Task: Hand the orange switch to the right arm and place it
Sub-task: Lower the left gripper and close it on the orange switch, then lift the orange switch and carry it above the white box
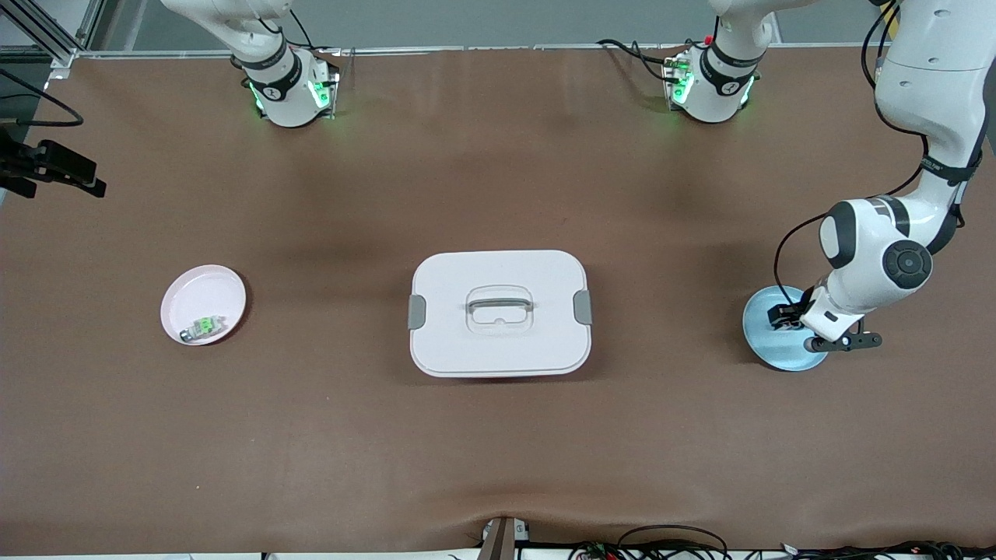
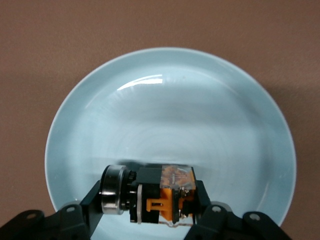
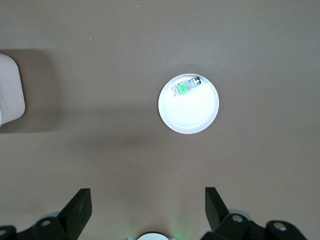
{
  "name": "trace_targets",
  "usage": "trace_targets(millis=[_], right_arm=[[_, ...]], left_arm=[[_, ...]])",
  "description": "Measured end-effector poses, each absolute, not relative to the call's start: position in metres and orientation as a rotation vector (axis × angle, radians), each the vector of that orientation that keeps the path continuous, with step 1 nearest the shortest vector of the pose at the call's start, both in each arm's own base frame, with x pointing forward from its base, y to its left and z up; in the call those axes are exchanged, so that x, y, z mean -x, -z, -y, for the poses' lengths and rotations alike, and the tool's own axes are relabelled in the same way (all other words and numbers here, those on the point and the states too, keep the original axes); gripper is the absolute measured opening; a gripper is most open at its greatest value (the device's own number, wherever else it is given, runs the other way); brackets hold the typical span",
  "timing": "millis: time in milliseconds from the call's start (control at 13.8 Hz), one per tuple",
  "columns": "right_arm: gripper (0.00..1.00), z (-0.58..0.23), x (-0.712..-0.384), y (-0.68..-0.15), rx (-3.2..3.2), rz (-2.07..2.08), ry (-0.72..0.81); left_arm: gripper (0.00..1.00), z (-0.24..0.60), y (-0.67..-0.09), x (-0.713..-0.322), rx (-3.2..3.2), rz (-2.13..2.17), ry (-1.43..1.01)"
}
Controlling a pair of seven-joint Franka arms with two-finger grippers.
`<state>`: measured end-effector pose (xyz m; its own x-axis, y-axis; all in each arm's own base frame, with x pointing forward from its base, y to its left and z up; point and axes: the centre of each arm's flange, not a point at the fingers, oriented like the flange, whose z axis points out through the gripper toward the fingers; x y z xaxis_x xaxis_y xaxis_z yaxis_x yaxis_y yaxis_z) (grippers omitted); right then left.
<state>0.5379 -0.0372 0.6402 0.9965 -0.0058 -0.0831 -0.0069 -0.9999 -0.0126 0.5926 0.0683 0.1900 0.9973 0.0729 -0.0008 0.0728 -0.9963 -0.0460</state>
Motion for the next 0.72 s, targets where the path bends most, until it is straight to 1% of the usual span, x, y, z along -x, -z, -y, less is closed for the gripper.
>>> trace_targets(millis=[289, 722], right_arm=[[1.00, 0.037, -0.538, -0.640, 3.126, -0.009, -0.131], [1.00, 0.037, -0.539, -0.638, 3.126, -0.008, -0.135]], left_arm=[[0.73, -0.060, -0.230, -0.601, 3.091, 0.093, 0.071], [0.73, -0.013, -0.302, -0.601, 3.165, 0.132, 0.003]])
